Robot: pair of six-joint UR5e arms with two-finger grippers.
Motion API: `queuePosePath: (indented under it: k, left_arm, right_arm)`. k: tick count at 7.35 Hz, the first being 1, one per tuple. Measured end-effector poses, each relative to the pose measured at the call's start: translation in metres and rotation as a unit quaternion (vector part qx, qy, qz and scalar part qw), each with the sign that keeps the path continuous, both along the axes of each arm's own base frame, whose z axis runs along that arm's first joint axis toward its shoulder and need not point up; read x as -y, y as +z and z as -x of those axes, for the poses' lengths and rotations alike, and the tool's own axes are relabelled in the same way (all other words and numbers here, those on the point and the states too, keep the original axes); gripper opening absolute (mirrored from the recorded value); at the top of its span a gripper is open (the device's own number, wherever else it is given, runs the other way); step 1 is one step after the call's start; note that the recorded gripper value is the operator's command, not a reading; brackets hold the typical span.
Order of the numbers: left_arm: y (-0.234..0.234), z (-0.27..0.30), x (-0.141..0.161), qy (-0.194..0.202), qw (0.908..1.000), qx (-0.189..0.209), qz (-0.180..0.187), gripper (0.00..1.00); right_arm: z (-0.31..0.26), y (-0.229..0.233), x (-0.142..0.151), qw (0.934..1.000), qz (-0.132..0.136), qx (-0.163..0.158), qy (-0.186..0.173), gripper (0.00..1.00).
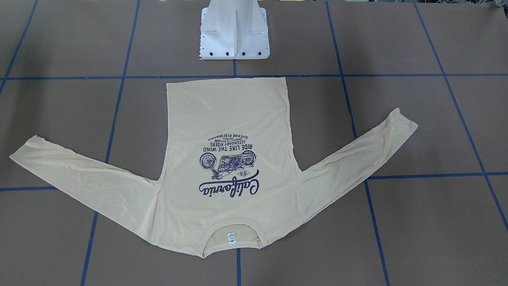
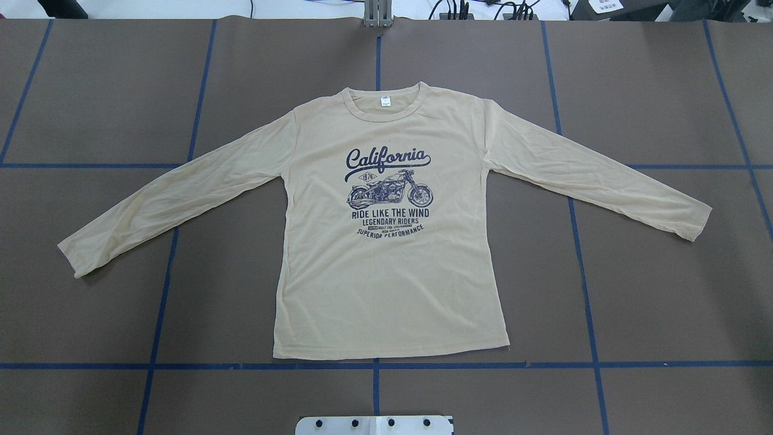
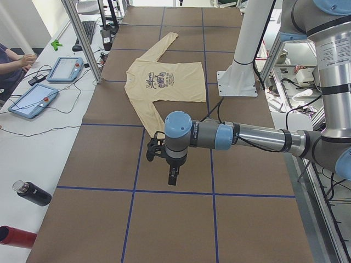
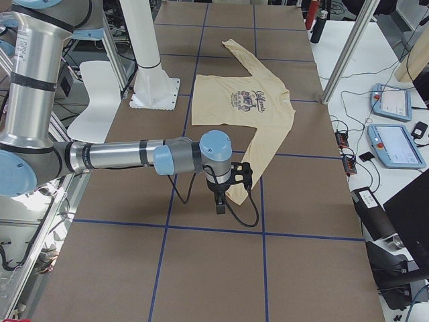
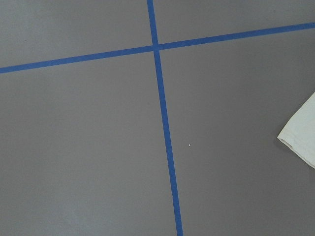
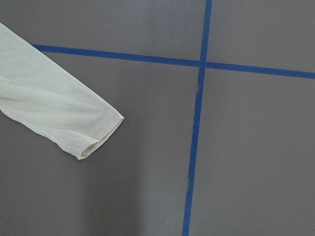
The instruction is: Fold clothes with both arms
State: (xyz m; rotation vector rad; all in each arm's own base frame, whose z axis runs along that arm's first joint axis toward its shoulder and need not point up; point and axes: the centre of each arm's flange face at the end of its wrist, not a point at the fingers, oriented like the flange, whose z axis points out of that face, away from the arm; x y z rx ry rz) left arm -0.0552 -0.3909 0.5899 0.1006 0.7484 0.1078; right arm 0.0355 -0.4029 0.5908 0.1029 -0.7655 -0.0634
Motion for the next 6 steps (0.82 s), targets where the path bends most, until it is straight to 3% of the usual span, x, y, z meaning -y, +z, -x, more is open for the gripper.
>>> queuePosePath:
  k: [4,6]
  left_arm:
    - [-0.036,0.0,0.004,0.001,0.9993,-0.002,-0.038,1.0]
    - [-0.063,-0.002,0.026,0.0,0.9975,-0.006,-0.07,1.0]
  right_arm:
    - [0.001,-0.006,0.006,1.0,-0.007,0.001,0.0,1.0]
    - [0.005,-0.02,0.021,0.9999,-0.012,0.005,0.008,1.0]
